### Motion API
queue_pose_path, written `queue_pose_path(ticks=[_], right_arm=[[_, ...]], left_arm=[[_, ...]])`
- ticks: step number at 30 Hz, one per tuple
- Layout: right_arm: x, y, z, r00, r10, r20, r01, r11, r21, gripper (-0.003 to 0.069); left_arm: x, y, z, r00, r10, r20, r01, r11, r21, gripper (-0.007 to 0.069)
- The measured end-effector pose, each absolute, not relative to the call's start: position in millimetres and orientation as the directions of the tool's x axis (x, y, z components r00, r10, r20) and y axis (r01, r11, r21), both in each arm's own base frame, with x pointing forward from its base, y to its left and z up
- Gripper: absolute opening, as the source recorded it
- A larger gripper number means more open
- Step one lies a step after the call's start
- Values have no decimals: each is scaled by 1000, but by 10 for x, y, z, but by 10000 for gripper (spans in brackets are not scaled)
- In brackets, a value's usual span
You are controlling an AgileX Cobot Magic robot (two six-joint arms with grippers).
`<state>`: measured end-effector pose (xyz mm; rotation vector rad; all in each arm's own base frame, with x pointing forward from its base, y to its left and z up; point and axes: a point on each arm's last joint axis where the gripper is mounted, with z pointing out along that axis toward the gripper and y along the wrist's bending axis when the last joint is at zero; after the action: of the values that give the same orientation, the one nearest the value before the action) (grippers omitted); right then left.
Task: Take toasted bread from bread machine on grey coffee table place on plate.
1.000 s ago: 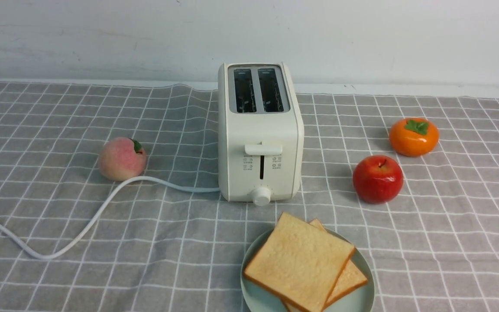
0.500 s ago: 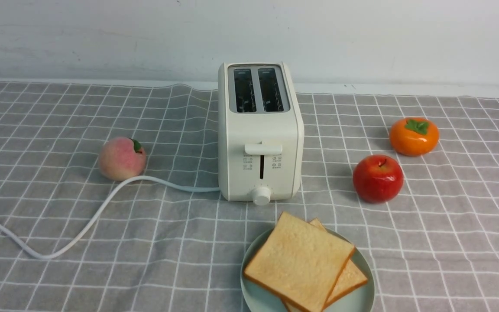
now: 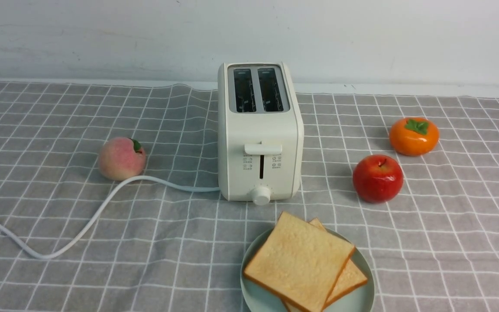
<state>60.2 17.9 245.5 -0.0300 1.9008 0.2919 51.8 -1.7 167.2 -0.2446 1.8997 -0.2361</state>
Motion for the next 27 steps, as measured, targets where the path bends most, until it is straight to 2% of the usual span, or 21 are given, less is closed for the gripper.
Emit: queue_pose_path(ticks=[6,7,10,14,16,27], right_arm=[[544,110,2467,-278,100,-955,-85,988,129,70],[529,84,2420,-269,60,-961,-63,995,79,72],[498,51,2292,-265,15,-964,-30,999,24,75],[483,11,1859,-334,-44,-941,2,999,-47,81],[500,1,1736,-349,-52,-936,8,998,-59,84],[516,17,1744,-308,-9,-951,4,1000,-11,98]], left_arm=[[518,-17,1672,-330,-283,-901,-54,958,-281,11],[518,-17,1672,-330,-283,-901,-54,958,-281,14],[518,-17,1672,-330,-283,-901,-54,958,-281,17],[518,-17,1673,-329,-283,-901,-54,958,-282,18],[518,-17,1672,-330,-283,-901,-54,958,-281,18],[518,-17,1672,-329,-282,-901,-54,958,-280,29]])
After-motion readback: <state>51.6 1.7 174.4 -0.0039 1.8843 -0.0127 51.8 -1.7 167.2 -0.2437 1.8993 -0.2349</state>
